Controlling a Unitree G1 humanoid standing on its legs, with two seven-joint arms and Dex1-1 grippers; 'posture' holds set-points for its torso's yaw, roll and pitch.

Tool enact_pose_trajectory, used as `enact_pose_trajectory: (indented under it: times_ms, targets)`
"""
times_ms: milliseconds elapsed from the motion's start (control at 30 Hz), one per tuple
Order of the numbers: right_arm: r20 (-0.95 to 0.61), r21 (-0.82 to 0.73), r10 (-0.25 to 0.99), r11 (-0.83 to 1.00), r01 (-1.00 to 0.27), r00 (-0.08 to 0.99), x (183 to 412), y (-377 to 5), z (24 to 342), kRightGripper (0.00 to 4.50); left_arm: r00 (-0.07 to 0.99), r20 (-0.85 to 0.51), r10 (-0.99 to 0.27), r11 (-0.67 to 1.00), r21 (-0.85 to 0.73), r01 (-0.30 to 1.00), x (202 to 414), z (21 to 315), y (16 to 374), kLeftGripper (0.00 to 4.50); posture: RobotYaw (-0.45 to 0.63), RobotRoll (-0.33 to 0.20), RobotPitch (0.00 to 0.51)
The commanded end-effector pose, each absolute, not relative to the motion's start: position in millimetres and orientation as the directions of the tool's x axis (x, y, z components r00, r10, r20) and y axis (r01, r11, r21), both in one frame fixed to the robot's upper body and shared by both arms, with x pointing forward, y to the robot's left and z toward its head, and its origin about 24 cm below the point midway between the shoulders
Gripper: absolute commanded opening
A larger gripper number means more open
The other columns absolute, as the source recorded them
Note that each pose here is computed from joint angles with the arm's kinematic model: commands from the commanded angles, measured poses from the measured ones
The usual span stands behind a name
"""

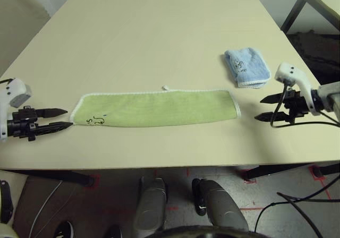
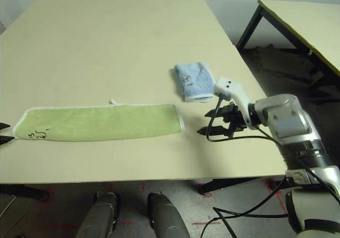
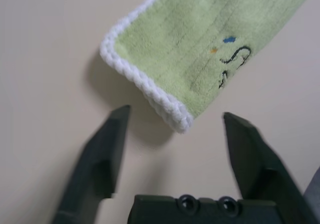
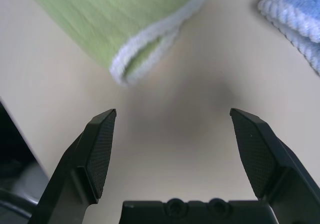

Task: Fold the towel and set it aside.

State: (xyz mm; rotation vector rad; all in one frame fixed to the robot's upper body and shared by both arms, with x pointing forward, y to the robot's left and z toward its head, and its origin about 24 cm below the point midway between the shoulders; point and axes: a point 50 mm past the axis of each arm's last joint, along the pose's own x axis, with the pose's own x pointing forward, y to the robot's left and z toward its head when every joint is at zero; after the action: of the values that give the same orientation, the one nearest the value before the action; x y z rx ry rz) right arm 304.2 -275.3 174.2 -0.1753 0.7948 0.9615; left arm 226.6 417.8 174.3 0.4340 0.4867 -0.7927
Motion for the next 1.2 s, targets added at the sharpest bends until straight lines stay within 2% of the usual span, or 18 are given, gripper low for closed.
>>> enact_pose_trajectory:
  times_ms: [33, 167, 367, 700, 833, 1200]
  targets:
    - [-0.645, 0.350, 0.720, 0.576, -0.739, 0.256, 305, -271, 168, 4.50, 0.596, -0.562, -0.574, 0.589, 0.223, 0.777, 224, 183, 418, 4.48, 0.07, 0.000, 0.173]
    - [-0.643, 0.430, 0.733, 0.585, -0.688, 0.221, 309, -270, 161, 4.50, 0.618, -0.503, -0.604, 0.569, 0.271, 0.777, 227, 193, 414, 4.48, 0.08, 0.000, 0.172]
    - [-0.584, 0.663, 0.801, 0.565, -0.491, 0.134, 314, -256, 156, 4.50, 0.576, -0.425, -0.698, 0.512, 0.266, 0.817, 234, 198, 399, 4.48, 0.10, 0.000, 0.175]
    - [-0.515, 0.779, 0.844, 0.534, -0.328, 0.149, 323, -242, 146, 4.50, 0.483, -0.398, -0.780, 0.397, 0.283, 0.873, 246, 201, 375, 4.48, 0.10, 0.000, 0.178]
    - [-0.515, 0.780, 0.844, 0.535, -0.326, 0.152, 327, -233, 138, 4.50, 0.478, -0.395, -0.785, 0.386, 0.291, 0.875, 249, 203, 373, 4.48, 0.09, 0.000, 0.175]
    - [-0.481, 0.771, 0.837, 0.545, -0.330, 0.259, 340, -214, 124, 4.50, 0.447, -0.432, -0.783, 0.351, 0.287, 0.891, 248, 196, 370, 4.48, 0.09, 0.000, 0.168]
